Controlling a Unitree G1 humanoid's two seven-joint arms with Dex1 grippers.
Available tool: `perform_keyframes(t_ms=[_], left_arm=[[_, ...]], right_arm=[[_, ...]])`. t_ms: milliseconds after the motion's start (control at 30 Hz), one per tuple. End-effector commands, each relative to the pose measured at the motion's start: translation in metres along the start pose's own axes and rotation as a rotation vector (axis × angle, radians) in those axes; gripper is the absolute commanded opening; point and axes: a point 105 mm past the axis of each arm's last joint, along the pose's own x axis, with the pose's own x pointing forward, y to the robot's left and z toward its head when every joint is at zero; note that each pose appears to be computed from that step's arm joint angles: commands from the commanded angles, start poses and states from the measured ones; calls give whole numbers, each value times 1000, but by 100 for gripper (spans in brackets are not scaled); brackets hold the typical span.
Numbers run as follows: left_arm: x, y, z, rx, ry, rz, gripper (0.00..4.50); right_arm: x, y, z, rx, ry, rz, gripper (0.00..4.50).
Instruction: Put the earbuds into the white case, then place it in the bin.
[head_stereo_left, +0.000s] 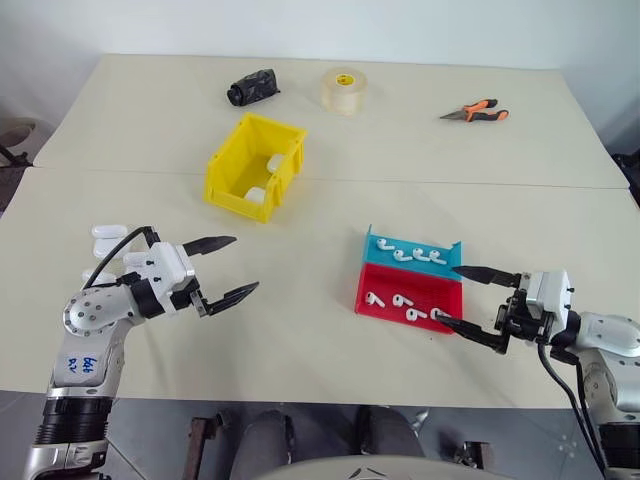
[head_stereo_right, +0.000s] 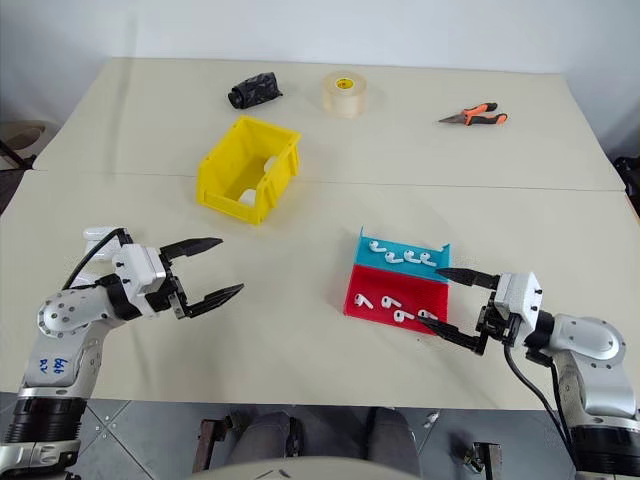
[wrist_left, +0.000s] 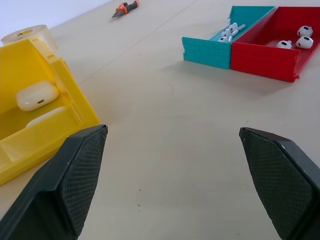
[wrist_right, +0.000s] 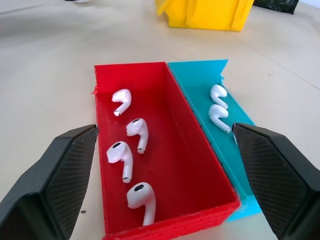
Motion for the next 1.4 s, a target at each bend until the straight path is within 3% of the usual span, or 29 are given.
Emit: perform_keyframes(t_ms=[33, 200, 333, 533, 733, 1000, 1300, 1400], left_arm=[[-6, 6, 7, 40, -9, 43, 449], [-18, 13, 10, -2, -21, 160, 449], [-49, 19, 9, -63, 16, 415, 449], [-99, -8, -4, -164, 146, 743, 449], [-134, -30, -19, -249, 277, 996, 449], [-145, -10, -7, -359, 348, 976, 449], [-166, 25, -5, -519, 837, 720, 449], [-170, 37, -7, -504, 964, 661, 449]], right_arm=[[3, -2, 6, -19, -35, 8, 450], [15, -1, 10, -16, -70, 54, 450], [39, 7, 26, -31, -179, 124, 450], [75, 24, 46, -60, -326, 229, 450], [90, 33, 48, -67, -340, 313, 450], [86, 19, 46, -33, -291, 318, 450], [86, 12, 47, -5, -266, 334, 450], [88, 14, 48, -4, -267, 346, 450]])
